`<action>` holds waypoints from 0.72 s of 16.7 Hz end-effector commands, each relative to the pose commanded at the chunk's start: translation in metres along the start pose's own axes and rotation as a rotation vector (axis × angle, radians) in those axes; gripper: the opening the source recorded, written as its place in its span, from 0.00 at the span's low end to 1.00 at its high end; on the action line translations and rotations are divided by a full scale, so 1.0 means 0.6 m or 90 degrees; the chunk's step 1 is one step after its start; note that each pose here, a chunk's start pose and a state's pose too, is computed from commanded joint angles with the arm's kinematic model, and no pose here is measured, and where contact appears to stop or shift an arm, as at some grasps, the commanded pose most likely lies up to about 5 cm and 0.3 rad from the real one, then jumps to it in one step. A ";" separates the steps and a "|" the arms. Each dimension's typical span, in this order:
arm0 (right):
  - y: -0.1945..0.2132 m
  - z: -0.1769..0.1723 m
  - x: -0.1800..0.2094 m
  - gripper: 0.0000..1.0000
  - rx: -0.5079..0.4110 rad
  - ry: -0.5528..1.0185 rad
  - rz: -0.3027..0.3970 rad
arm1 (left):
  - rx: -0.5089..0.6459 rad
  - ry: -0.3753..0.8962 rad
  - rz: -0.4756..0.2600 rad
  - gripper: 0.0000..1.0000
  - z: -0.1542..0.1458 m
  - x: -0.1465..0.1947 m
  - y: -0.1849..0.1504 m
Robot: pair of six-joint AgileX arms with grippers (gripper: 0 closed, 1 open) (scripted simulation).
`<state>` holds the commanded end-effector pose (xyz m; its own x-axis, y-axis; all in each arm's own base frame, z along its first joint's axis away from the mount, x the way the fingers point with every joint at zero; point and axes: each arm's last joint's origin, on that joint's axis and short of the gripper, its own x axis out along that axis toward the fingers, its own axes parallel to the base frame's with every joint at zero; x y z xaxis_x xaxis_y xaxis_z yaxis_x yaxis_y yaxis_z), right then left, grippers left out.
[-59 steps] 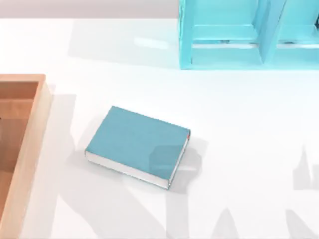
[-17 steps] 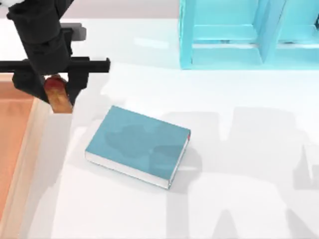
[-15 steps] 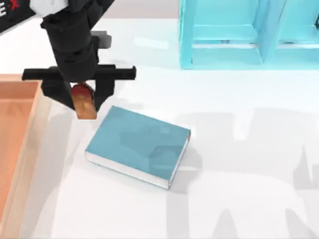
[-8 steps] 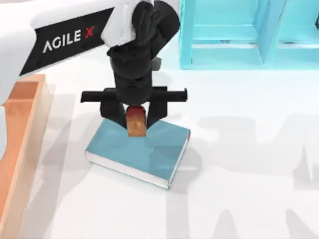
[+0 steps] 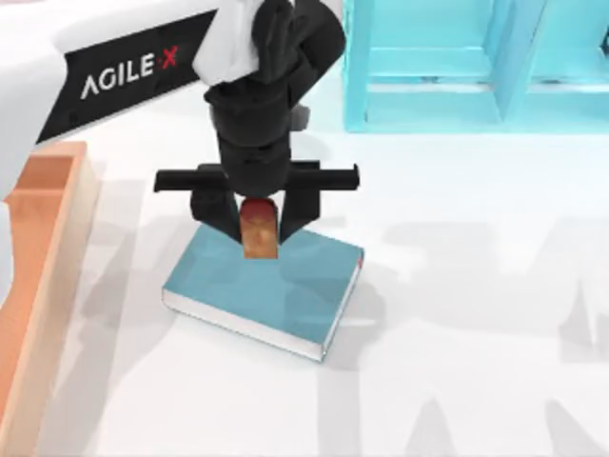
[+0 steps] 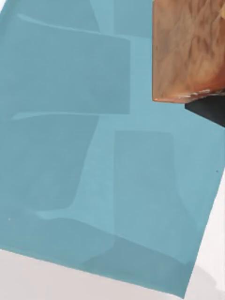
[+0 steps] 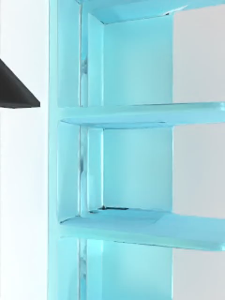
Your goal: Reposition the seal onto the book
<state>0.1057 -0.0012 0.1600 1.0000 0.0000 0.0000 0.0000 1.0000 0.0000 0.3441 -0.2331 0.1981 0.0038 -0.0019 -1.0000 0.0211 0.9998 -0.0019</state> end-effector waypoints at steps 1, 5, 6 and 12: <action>0.000 0.000 0.000 1.00 0.000 0.000 0.000 | 0.000 0.000 0.000 0.00 0.000 0.000 0.000; 0.000 0.000 0.000 1.00 0.000 0.000 0.000 | 0.000 0.000 0.000 0.23 0.000 0.000 0.000; 0.000 0.000 0.000 1.00 0.000 0.000 0.000 | 0.000 0.000 0.000 0.30 0.000 0.000 0.000; 0.000 0.000 0.000 1.00 0.000 0.000 0.000 | 0.000 0.000 0.000 0.75 0.000 0.000 0.000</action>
<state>0.1057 -0.0012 0.1600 1.0000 0.0000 0.0000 0.0000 1.0000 0.0000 0.3441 -0.2331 0.1981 0.0038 -0.0019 -1.0000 0.0211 0.9998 -0.0019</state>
